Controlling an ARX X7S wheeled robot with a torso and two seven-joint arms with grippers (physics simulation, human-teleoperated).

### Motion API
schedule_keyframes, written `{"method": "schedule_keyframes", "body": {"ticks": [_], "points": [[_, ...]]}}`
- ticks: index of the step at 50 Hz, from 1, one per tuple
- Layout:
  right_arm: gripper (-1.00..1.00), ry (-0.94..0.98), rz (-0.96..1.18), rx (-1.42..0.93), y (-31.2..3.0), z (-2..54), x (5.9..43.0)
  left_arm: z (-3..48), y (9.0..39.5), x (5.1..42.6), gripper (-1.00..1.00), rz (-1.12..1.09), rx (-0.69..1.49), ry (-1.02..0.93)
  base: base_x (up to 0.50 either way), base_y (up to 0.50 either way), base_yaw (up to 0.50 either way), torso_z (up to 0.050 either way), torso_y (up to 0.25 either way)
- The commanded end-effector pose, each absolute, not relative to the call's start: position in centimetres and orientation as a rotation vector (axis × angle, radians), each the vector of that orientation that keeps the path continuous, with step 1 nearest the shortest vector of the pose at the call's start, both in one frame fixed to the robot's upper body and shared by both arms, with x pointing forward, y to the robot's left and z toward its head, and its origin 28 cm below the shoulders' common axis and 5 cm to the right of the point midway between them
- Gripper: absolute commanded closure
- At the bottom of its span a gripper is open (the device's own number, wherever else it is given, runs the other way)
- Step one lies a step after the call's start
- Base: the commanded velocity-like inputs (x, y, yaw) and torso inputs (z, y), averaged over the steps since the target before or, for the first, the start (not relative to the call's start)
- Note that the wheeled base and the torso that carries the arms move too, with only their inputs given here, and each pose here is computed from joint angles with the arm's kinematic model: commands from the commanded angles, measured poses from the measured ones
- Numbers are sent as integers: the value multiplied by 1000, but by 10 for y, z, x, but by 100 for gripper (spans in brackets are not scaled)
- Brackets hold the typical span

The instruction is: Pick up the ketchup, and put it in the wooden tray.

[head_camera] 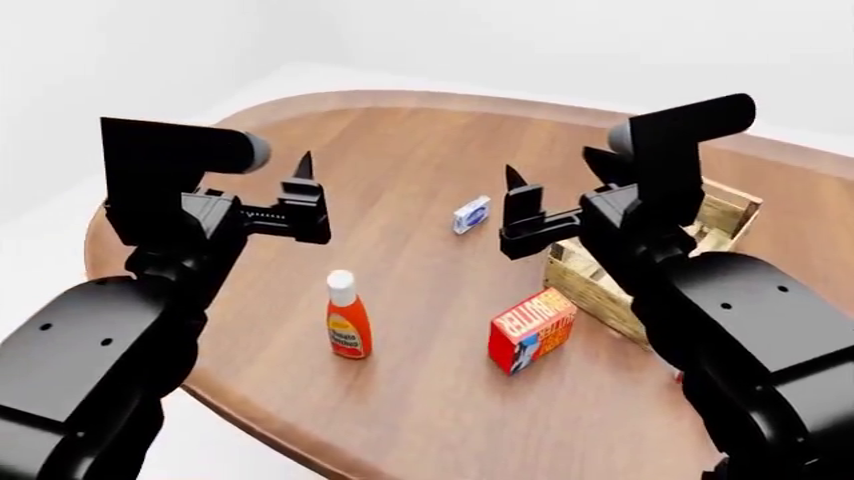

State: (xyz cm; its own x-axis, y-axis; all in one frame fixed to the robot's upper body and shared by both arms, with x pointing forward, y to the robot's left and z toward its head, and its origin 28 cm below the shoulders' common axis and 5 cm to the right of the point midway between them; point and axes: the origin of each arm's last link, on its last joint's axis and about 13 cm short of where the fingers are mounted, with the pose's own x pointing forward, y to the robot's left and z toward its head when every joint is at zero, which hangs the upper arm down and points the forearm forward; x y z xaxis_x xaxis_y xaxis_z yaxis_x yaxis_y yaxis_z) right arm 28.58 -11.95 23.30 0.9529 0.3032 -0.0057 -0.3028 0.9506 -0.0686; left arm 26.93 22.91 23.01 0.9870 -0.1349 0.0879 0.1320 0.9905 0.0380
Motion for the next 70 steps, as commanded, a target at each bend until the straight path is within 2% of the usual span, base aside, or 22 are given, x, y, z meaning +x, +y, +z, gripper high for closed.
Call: {"method": "schedule_keyframes", "body": {"ticks": [1, 37, 51, 70], "points": [[-100, -2, 311, -60, -120, 235, 287, 231, 229, 268, -100, -139, 27, -88, 166, -447, 0, 0, 0], [-100, 3, 309, -55, -119, 235, 288, 237, 241, 277, -100, -101, 40, -108, 172, -464, 0, 0, 0], [-100, 13, 318, -82, -119, 240, 288, 242, 248, 278, -100, -78, 55, -126, 23, 9, 0, 0, 0], [-100, 15, 324, -70, -116, 239, 288, 244, 251, 275, -100, -56, 44, -129, 336, 124, 0, 0, 1]]}}
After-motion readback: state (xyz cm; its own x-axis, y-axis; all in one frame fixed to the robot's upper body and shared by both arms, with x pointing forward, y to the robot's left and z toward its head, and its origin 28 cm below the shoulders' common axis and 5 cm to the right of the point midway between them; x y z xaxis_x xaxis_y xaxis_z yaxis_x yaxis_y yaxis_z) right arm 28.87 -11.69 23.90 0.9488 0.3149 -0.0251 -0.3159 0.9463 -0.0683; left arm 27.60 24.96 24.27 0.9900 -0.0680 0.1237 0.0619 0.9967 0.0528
